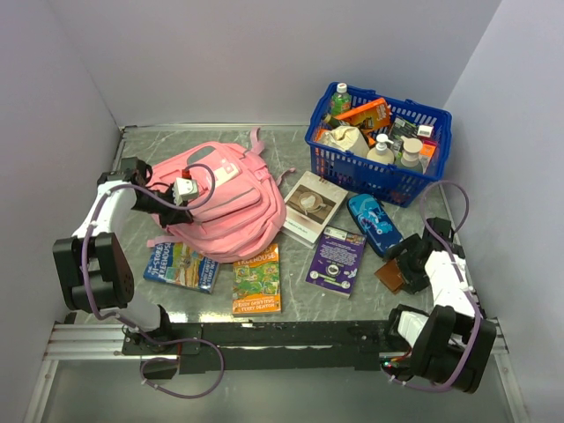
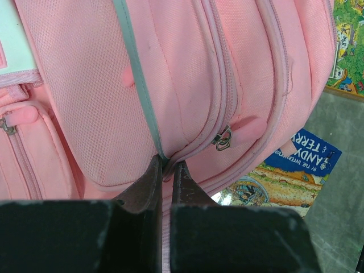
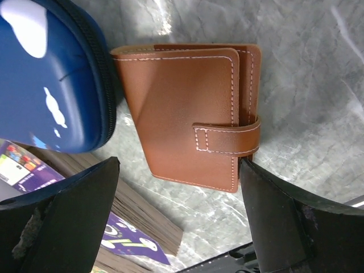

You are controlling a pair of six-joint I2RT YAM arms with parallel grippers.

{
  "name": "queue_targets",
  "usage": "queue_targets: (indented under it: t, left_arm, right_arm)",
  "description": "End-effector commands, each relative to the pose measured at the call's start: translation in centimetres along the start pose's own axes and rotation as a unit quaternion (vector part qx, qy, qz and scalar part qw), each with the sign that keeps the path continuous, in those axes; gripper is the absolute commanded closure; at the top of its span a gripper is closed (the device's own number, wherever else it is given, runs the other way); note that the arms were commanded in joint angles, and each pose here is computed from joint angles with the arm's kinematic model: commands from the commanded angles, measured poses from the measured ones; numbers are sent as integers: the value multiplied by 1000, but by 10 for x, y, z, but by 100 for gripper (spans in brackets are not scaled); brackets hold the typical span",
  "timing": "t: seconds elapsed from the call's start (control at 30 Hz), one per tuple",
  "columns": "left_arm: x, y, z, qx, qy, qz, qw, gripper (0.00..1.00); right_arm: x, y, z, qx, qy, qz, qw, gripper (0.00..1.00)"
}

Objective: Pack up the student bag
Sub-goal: Pick up the personal item from the center of the board.

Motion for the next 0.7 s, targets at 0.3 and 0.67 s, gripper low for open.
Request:
queue_targets:
  t: [0.3,0.67]
  left_arm:
    - [-5,0,7,-7,16,-25,1000,99]
    - [1,-6,11,4,30,-24,999,99]
  right_arm:
    - [6,-17,-4,89,29,38,995,11]
    - [11,-18,1,114,60,29,991,43]
Point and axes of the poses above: each gripper's point midway between its finger pads, its own y axis back along the fingers, its own z axis along the line the jaws close on, x = y × z, the point moved 7 cm from there along y, back along the fingers, and after that the axes turned 1 degree about y, right-handed, at the moved point
